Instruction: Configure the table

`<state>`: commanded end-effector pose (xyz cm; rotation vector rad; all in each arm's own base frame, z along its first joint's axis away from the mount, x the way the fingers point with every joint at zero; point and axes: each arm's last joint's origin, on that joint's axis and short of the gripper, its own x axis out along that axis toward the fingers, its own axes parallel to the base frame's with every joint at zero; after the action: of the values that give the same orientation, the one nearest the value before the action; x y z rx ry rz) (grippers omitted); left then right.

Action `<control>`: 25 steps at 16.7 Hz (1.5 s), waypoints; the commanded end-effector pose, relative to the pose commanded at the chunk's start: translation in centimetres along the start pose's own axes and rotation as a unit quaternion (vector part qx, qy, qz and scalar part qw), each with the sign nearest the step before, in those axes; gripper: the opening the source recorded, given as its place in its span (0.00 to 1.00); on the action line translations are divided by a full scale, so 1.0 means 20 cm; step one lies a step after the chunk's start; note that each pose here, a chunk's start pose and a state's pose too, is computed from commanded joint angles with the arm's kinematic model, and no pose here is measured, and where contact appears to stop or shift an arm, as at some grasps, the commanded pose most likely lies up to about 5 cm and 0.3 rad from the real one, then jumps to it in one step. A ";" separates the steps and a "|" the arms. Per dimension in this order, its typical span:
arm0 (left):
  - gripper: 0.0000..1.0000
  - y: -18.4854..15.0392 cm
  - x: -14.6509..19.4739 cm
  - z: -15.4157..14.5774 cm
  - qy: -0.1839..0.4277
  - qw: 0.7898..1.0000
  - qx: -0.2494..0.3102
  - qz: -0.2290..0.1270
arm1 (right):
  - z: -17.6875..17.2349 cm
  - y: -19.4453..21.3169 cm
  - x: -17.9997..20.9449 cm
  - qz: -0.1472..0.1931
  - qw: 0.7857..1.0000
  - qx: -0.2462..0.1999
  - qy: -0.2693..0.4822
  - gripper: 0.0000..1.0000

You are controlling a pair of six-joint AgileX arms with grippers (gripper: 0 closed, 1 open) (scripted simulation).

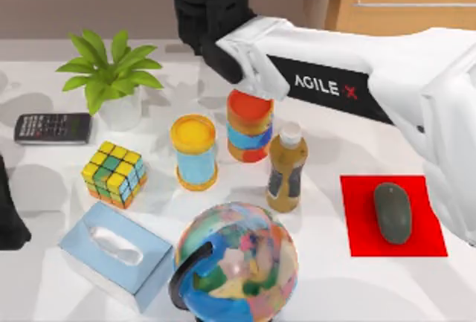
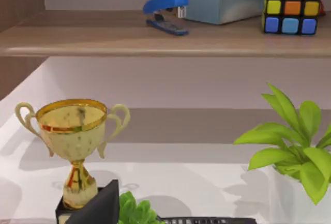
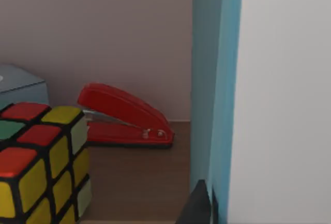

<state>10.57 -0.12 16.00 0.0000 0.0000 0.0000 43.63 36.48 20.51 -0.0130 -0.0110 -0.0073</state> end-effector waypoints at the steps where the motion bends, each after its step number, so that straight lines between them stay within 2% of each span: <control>1: 1.00 0.00 0.00 0.00 0.000 1.000 0.000 0.000 | 0.00 0.00 0.00 0.000 1.000 0.000 0.000 0.25; 4: 1.00 0.00 0.00 0.00 0.000 1.000 0.000 0.000 | 0.00 0.00 0.00 0.000 1.000 0.000 0.000 0.02; 5: 1.00 0.00 0.00 0.00 0.000 1.000 0.000 0.000 | 0.00 0.00 0.00 0.000 1.000 0.000 0.000 0.00; 14: 1.00 0.00 0.00 0.00 0.000 1.000 0.000 0.000 | 0.01 0.01 -0.01 0.002 1.000 0.001 -0.001 0.00; 21: 1.00 0.00 0.00 0.00 0.000 1.000 0.000 0.000 | 0.07 0.01 -0.18 0.003 1.000 0.001 0.000 0.00; 25: 1.00 0.00 0.00 0.00 0.000 1.000 0.000 0.000 | 0.08 0.01 -0.21 0.002 1.000 0.001 -0.001 0.00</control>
<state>10.57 -0.12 16.00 0.0000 0.0000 0.0000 39.48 36.67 22.10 -0.0105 -0.0122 -0.0032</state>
